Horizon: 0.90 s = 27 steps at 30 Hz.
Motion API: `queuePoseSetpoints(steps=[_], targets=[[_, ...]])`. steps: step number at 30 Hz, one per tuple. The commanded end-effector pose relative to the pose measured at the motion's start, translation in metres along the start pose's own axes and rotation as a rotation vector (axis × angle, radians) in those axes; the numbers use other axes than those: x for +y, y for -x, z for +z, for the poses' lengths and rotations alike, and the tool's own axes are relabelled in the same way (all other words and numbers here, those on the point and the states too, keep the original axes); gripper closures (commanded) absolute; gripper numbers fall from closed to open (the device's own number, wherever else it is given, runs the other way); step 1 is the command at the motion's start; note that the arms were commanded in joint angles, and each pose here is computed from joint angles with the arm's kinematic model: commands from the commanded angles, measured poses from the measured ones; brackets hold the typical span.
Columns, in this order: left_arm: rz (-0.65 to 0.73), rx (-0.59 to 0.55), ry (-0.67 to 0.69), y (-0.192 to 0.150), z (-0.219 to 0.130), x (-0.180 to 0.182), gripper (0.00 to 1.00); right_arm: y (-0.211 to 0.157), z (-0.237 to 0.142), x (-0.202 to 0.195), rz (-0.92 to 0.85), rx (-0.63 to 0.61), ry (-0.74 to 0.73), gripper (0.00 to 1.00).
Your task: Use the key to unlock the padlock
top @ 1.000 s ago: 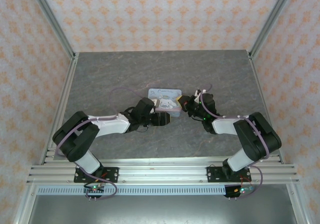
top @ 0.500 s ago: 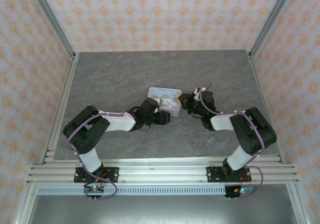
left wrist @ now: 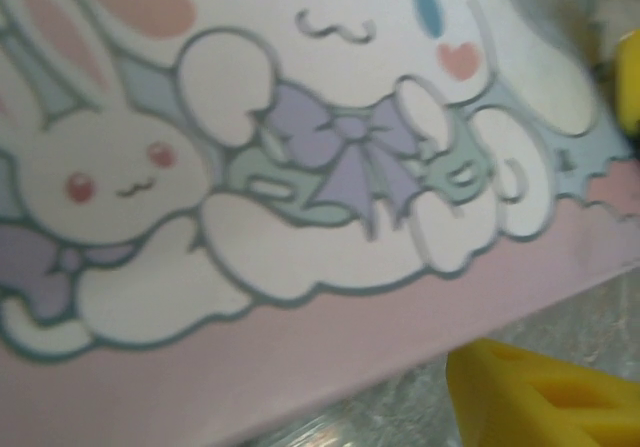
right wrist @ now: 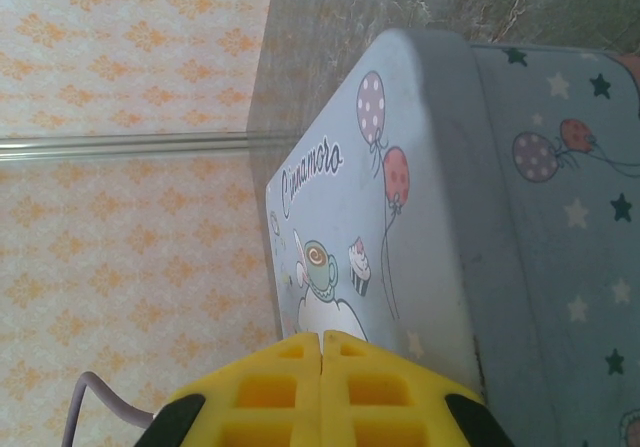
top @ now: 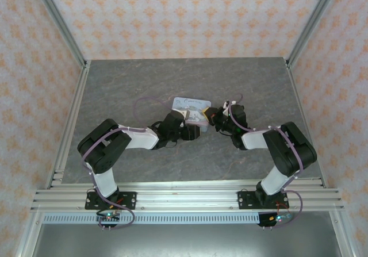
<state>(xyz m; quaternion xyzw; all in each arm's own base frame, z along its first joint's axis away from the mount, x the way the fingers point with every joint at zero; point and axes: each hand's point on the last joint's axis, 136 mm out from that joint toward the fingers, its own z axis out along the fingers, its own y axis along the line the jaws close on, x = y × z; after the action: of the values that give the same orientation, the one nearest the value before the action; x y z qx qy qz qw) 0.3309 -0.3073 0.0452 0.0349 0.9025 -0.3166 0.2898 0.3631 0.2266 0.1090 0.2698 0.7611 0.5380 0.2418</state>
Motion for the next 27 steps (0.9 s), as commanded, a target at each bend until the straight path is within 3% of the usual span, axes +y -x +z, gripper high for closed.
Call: queuePoseSetpoints(steps=[1,12,20,27], targets=[[-0.052,-0.069,-0.090,0.016,-0.002,-0.020,0.33,0.005,0.002,0.010,-0.011,-0.008,0.035,1.00],[-0.132,-0.082,-0.082,0.015,0.008,-0.014,0.33,0.004,0.003,0.009,-0.012,-0.004,0.035,1.00],[-0.097,-0.030,0.031,0.001,0.017,0.007,0.33,0.005,0.004,0.011,-0.007,-0.005,0.045,1.00],[-0.089,-0.030,-0.009,0.002,0.023,-0.004,0.33,0.004,0.004,0.008,-0.007,-0.001,0.036,1.00]])
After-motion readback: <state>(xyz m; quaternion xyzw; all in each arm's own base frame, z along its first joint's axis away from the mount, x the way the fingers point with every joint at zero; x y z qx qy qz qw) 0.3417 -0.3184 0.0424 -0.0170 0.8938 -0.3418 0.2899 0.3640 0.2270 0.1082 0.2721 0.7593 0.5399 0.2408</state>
